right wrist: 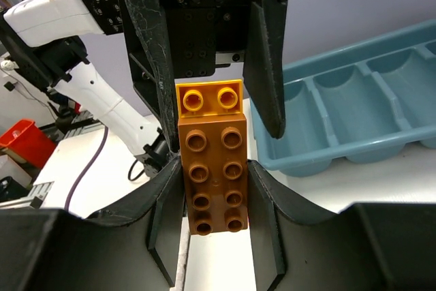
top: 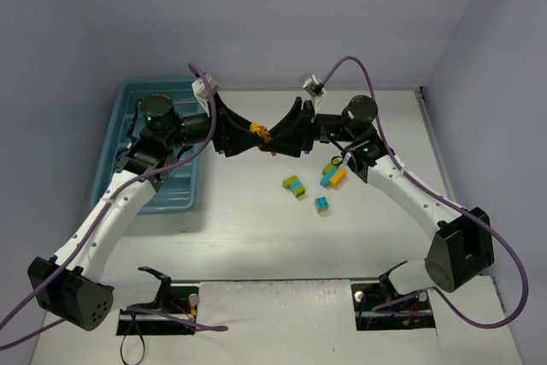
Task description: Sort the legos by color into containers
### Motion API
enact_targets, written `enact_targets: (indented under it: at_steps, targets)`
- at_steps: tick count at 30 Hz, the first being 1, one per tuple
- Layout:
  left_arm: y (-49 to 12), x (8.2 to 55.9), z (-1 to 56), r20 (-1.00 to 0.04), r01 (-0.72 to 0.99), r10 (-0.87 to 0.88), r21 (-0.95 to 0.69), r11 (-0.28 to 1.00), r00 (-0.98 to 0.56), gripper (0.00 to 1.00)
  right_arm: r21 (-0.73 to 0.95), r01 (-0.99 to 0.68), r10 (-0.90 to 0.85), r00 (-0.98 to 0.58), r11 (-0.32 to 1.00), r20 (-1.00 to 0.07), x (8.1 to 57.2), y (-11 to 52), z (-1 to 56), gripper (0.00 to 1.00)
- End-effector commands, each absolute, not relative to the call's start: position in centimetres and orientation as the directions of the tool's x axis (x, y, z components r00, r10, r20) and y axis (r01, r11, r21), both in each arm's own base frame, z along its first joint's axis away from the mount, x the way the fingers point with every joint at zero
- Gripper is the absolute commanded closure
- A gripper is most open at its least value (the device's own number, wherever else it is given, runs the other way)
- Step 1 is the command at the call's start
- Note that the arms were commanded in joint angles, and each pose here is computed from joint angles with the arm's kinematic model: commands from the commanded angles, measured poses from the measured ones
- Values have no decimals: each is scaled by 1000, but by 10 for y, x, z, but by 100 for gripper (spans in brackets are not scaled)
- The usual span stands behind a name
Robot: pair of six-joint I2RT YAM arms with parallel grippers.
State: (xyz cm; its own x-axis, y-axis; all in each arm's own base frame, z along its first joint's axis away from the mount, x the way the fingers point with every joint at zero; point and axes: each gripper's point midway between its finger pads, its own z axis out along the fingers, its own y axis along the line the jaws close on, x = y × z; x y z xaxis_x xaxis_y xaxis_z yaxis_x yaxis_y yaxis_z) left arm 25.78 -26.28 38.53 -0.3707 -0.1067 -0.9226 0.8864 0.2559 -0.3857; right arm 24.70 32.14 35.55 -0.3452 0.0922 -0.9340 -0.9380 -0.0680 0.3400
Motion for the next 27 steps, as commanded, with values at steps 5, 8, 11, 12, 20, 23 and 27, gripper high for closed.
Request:
enact_targets:
  at_steps: [5,8,11,12,20,23,27]
  targets:
    - [-264,249,429,-959,942,-155,-265,207,-237,70,183,-977,158,-198,-107,-967,236,317,390,100]
    - [-264,248,428,-959,941,-151,-269,206,-241,84,188,-977,148,-202,-103,-968,237,317,386,99]
    - [-264,247,429,-959,942,-147,-268,203,-241,97,191,-977,129,-202,-94,-971,238,317,378,85]
    - [-264,246,428,-959,942,-145,-270,201,-244,100,189,-978,124,-199,-89,-972,239,317,377,65]
    - [-261,235,416,-964,947,-73,-265,179,-256,100,165,-984,42,-169,-70,-985,238,308,357,36]
    - [-259,228,410,-960,946,-50,-280,166,-275,100,166,-983,15,-168,-83,-986,234,304,351,35]
    - [-259,223,407,-959,948,-32,-282,149,-281,100,171,-980,3,-172,-106,-985,230,303,349,36]
